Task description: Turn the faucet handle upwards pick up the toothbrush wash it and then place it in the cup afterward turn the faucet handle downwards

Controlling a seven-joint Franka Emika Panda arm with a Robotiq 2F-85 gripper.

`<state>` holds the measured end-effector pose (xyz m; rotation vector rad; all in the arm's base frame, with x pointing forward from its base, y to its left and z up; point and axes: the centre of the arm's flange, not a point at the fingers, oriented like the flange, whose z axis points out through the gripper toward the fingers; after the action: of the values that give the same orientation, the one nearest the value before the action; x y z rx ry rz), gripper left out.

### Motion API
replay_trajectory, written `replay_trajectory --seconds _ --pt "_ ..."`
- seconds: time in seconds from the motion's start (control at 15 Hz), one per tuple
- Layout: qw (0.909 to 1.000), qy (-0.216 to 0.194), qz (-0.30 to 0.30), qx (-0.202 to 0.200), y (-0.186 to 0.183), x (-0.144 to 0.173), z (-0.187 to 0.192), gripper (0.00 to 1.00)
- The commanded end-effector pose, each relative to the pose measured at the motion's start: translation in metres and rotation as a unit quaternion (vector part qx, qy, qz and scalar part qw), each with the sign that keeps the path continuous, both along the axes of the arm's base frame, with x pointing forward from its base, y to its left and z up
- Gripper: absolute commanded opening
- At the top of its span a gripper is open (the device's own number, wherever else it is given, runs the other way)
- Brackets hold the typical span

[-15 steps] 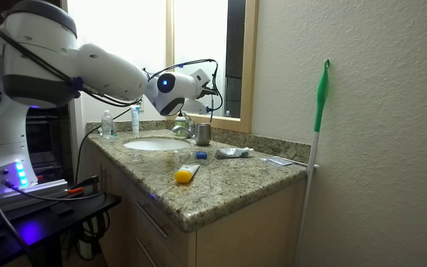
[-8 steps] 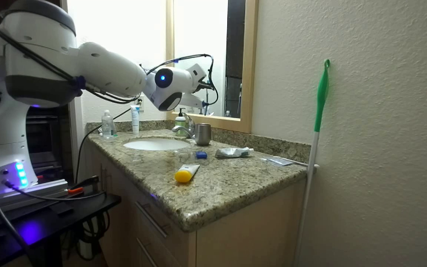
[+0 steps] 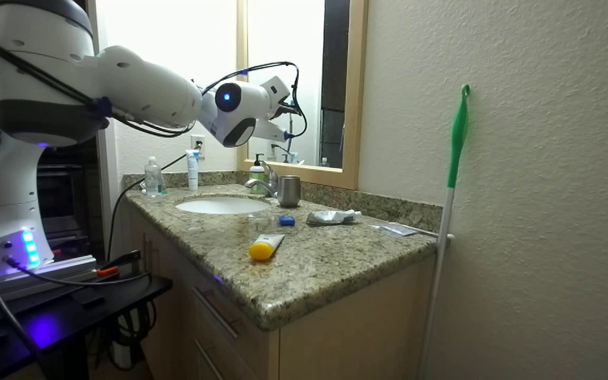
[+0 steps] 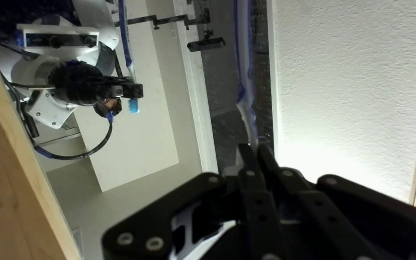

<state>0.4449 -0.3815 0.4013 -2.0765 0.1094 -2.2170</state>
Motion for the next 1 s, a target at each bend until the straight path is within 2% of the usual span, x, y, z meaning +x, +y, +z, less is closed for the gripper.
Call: replay_trajectory --seconds 0.0,0.67,0.73,0.8,0.93 --pt "0.9993 0.034 -0.015 -0.006 -0.01 -0.009 -0.013 0.01" --pt "0.995 0.1 0.011 0.004 -0.003 -0.004 -0.048 0.01" --pt "0.9947 0.101 0.017 0.007 0.0 -0.002 -0.048 0.01" --pt "0.997 0.077 0.009 0.004 -0.009 -0.002 -0.049 0.05" --pt "0.9966 0.081 0.015 0.005 -0.006 0.0 -0.051 0.05"
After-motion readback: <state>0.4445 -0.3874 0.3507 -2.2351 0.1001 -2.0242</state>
